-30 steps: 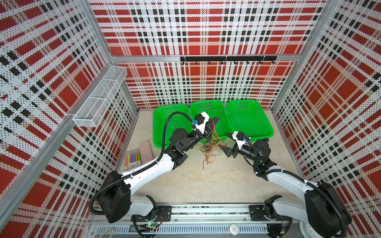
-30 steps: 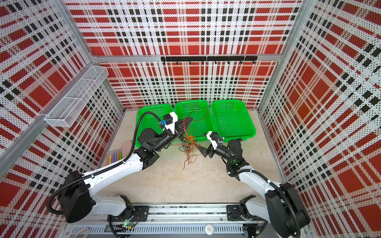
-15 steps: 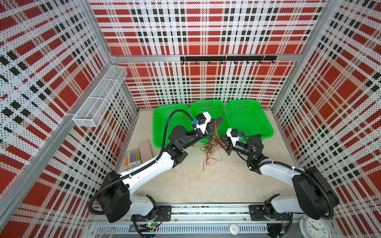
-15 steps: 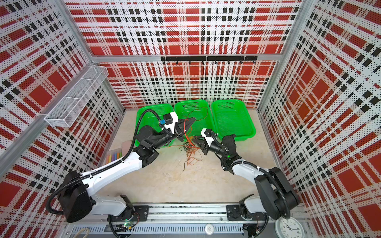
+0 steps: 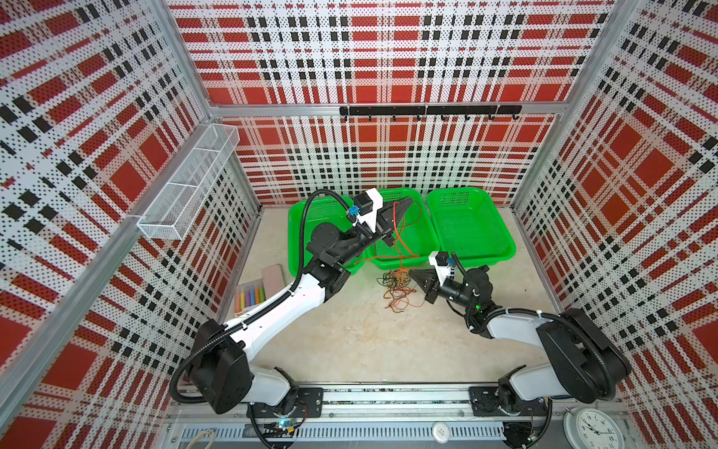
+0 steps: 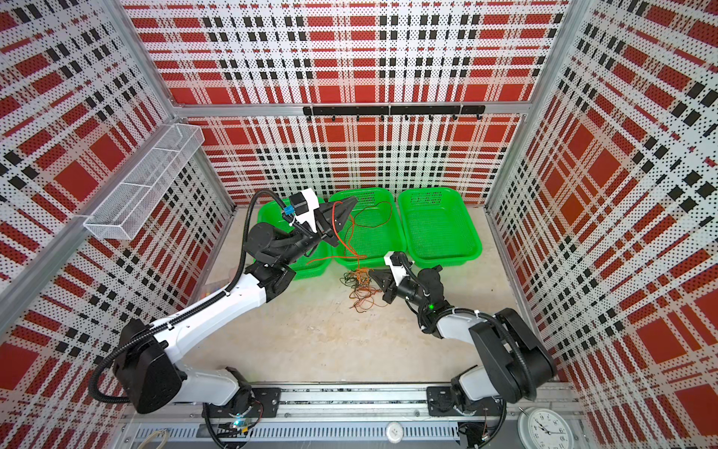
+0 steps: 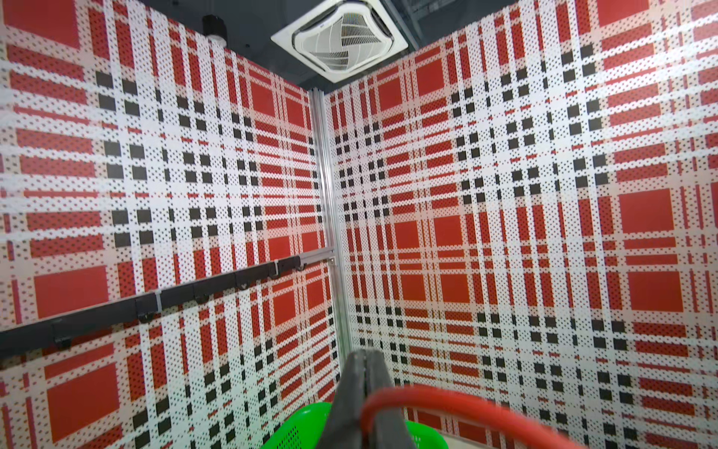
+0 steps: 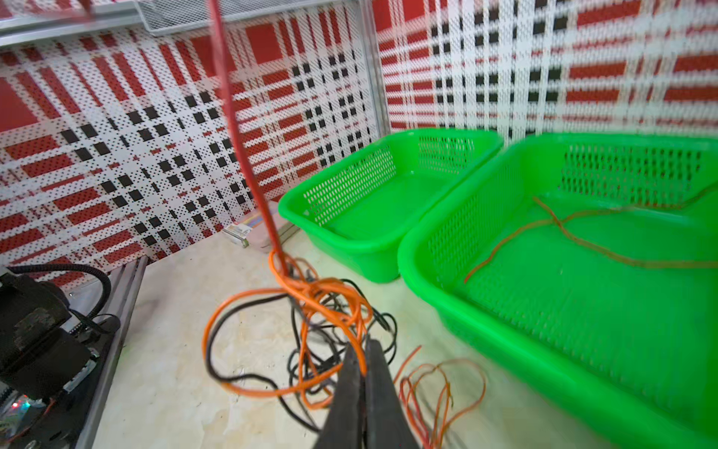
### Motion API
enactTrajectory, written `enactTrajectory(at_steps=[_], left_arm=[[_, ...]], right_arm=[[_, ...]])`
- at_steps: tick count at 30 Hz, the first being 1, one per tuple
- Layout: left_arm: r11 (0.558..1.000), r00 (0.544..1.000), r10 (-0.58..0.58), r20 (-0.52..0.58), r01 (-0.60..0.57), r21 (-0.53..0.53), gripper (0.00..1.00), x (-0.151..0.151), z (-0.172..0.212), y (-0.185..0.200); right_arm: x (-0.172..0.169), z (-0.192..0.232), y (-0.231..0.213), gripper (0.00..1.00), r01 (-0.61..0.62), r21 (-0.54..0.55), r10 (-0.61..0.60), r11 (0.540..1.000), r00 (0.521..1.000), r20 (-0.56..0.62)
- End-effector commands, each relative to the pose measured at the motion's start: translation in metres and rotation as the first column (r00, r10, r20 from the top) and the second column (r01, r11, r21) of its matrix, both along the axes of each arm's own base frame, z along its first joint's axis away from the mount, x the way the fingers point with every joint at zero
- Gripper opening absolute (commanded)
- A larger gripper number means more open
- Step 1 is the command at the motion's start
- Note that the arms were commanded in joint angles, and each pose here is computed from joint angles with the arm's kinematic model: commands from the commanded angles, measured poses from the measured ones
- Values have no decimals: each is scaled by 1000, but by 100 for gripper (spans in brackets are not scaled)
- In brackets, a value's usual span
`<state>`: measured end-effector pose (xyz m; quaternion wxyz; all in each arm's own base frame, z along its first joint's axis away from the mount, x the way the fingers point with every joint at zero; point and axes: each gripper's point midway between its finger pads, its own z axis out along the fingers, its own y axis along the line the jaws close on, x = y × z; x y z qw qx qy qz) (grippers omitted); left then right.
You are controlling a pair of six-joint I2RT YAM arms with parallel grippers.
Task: Untangle the cables
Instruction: 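Carry the red wire over the middle green basket with the left gripper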
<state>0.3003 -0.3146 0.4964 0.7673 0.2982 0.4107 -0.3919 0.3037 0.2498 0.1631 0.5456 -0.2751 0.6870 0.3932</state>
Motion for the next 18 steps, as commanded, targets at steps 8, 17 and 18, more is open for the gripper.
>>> enactTrajectory(at_steps=[8, 17, 18], left_arm=[[992, 992, 94, 80, -87, -95, 0, 19, 55, 11], [977, 979, 198, -43, -201, -76, 0, 111, 14, -1], [974, 975, 213, -64, -217, -65, 0, 126, 3, -2]], right_arm=[[1, -48, -12, 0, 197, 3, -195, 980, 972, -129], [1, -45, -18, 0, 228, -23, -228, 973, 964, -139], [2, -44, -19, 0, 235, -31, -237, 972, 962, -139]])
